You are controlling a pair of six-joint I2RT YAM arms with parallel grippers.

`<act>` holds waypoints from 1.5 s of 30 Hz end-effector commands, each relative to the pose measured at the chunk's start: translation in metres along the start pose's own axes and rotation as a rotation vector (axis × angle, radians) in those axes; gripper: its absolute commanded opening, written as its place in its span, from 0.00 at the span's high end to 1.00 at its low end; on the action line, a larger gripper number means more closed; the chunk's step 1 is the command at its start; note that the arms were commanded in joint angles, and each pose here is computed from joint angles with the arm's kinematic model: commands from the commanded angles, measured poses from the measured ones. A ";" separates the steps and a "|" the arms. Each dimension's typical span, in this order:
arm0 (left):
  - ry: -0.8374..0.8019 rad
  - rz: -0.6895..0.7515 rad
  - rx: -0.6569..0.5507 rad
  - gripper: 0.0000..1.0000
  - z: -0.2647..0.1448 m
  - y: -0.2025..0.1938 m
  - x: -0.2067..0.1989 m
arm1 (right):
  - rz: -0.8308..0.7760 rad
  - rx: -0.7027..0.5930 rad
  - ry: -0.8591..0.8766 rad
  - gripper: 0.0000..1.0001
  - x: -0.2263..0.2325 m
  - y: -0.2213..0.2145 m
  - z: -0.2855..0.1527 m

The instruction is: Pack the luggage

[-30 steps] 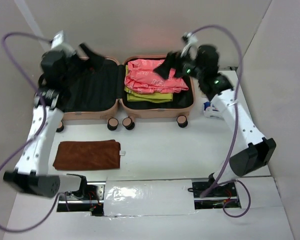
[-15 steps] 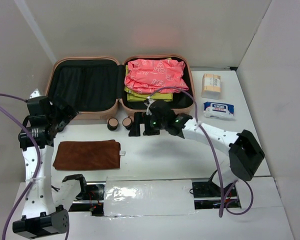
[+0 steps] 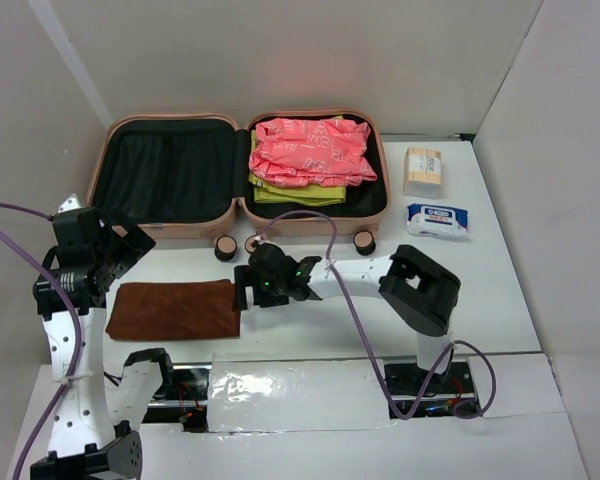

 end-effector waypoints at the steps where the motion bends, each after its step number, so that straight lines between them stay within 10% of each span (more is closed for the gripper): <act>1: -0.028 0.023 -0.009 0.01 -0.006 -0.005 0.000 | -0.024 -0.091 0.067 0.08 0.036 0.005 0.010; 11: -0.038 0.029 -0.037 0.01 -0.012 -0.008 -0.002 | 0.006 -0.177 -0.230 0.27 0.010 -0.017 0.059; 21: -0.061 0.046 -0.024 0.01 -0.010 -0.015 -0.002 | 0.001 -0.167 -0.417 0.98 -0.036 -0.026 0.067; 34: -0.473 0.162 0.227 0.01 0.044 -0.067 -0.038 | -0.070 -0.216 -0.546 1.00 -0.123 -0.009 -0.062; 45: -0.348 0.279 0.424 0.01 0.090 -0.126 -0.082 | -0.017 -0.182 -0.474 0.98 -0.161 0.007 -0.108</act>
Point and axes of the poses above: each gripper's point midway between its finger pads, its own z axis out along the fingers, its own x axis along the line the jaws close on, y = z × x, the point moved 10 cm from there along -z, back along the fingers, and after that the axes turned 13 degrees about z, right-handed, at the moved point
